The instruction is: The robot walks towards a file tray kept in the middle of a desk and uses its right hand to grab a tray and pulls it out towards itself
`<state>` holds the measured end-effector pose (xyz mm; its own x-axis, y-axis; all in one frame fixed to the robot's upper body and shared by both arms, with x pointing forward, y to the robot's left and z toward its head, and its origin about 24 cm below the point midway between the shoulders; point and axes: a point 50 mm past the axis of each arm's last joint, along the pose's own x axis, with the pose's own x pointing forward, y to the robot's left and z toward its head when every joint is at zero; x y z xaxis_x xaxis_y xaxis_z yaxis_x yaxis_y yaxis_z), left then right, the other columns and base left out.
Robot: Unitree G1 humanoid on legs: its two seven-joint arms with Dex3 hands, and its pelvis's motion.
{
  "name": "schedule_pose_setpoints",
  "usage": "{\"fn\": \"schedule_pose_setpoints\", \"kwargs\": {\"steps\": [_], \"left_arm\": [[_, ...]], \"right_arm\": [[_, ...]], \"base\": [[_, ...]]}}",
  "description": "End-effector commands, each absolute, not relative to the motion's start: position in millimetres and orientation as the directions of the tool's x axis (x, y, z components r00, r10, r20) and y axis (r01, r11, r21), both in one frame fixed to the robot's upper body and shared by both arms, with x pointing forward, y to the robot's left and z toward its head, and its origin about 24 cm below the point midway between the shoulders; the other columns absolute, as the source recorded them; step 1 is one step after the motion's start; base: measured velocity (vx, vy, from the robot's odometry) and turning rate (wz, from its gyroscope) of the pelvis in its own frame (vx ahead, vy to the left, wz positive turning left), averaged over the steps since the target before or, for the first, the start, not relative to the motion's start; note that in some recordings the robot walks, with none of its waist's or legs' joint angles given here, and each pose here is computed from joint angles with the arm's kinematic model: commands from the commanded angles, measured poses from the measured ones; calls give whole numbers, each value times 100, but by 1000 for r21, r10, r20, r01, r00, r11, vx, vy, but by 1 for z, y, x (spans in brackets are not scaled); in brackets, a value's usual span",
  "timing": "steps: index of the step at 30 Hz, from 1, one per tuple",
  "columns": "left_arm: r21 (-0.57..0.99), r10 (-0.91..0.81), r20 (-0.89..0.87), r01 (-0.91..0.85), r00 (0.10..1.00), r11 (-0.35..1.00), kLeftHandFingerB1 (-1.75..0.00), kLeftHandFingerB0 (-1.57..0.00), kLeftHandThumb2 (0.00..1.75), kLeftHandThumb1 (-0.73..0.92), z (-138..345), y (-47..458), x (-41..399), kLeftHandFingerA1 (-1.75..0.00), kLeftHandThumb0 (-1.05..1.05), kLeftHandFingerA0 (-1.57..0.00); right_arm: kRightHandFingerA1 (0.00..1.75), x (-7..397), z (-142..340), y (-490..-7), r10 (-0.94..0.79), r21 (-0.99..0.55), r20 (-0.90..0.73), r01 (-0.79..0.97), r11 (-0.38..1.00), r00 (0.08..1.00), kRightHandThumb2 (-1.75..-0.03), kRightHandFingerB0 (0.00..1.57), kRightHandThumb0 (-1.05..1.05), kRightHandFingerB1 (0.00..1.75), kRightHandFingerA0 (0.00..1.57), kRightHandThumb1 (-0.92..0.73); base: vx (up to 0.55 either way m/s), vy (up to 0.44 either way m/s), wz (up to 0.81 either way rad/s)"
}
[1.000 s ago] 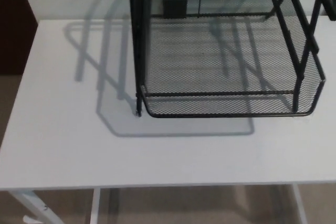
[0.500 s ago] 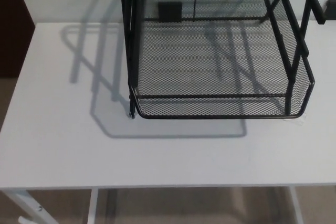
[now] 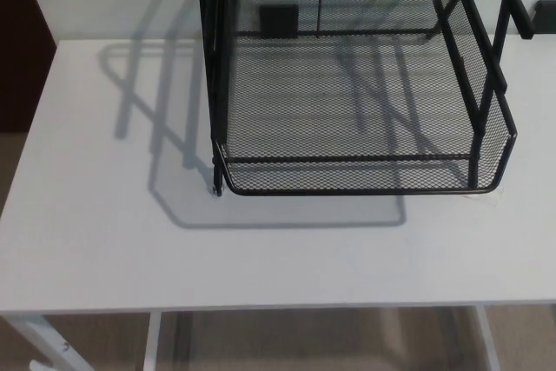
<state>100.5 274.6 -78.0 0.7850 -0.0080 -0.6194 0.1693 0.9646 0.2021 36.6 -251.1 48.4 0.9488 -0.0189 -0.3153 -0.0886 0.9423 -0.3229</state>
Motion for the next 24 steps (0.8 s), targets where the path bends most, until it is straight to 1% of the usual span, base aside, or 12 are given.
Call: {"fn": "schedule_pose_setpoints", "kwargs": {"steps": [1, 3, 6, 7, 8, 11, 13, 14, 15, 16, 17, 24], "left_arm": [[254, -1, -630, 207, 777, 945, -35, -48, 61, 68, -73, 289, 108, -39, -70, -58], [266, 2, -626, 211, 779, 941, -38, -48, 68, 61, -73, 289, 107, -43, -76, -58], [268, -1, -627, 217, 779, 939, -36, -51, 62, 69, -71, 288, 107, -39, -72, -59], [275, 0, -626, 220, 780, 936, -39, -50, 69, 61, -72, 288, 107, -43, -78, -58], [264, -5, -627, 218, 779, 939, -36, -51, 62, 68, -72, 287, 106, -39, -70, -58], [269, -5, -630, 224, 777, 937, -39, -49, 67, 60, -72, 287, 106, -43, -74, -59], [263, -8, -631, 223, 776, 938, -38, -48, 67, 60, -72, 287, 106, -43, -74, -58], [270, -9, -630, 230, 776, 935, -39, -47, 68, 61, -72, 287, 107, -43, -75, -57], [271, -9, -628, 229, 778, 935, -38, -48, 67, 60, -72, 286, 107, -43, -76, -58], [274, -8, -629, 231, 777, 934, -38, -47, 68, 60, -72, 286, 107, -43, -76, -58], [280, -9, -631, 238, 776, 930, -39, -47, 70, 60, -72, 286, 106, -44, -77, -58], [283, -18, -636, 255, 772, 924, -35, -49, 62, 69, -71, 286, 104, -39, -70, -58]], "right_arm": [[65, 34, 203, -243, 120, -341, 419, 34, 940, 900, -59, 81, -56, 57, 99, -64], [61, 32, 218, -237, 73, -353, 587, 174, 919, 807, -60, 80, -57, 57, 102, -65], [65, 36, 232, -224, 106, -384, 679, 229, 895, 726, -60, 70, -60, 60, 83, -67], [61, 39, 236, -220, 146, -436, 703, 259, 862, 696, -59, 58, -61, 53, 68, -66], [52, 47, 241, -217, 232, -538, 702, 288, 792, 673, -60, 39, -62, 45, 43, -64], [59, 65, 242, -209, 333, -621, 700, 307, 721, 632, -60, 23, -70, 44, 20, -66], [60, 77, 241, -203, 380, -654, 686, 298, 695, 620, -60, 23, -72, 44, 18, -64], [60, 86, 242, -199, 419, -690, 663, 288, 665, 621, -59, 21, -73, 44, 13, -61], [44, 100, 243, -195, 474, -777, 590, 301, 553, 654, -88, 7, -81, 47, 1, -49], [39, 107, 243, -193, 495, -819, 547, 310, 483, 675, -60, 3, -79, 44, 0, -60], [35, 115, 241, -189, 512, -849, 511, 312, 427, 691, -88, 0, -76, 34, 0, -46], [33, 168, 230, -156, 467, -933, 355, 275, 232, 810, -86, 3, -80, 45, 0, -48]], "base": [[0, 0, 0], [0, 0, 0], [0, 0, 0], [0, 0, 0], [0, 0, 0], [0, 0, 0], [0, 0, 0], [0, 0, 0], [0, 0, 0], [0, 0, 0], [0, 0, 0], [0, 0, 0]]}}
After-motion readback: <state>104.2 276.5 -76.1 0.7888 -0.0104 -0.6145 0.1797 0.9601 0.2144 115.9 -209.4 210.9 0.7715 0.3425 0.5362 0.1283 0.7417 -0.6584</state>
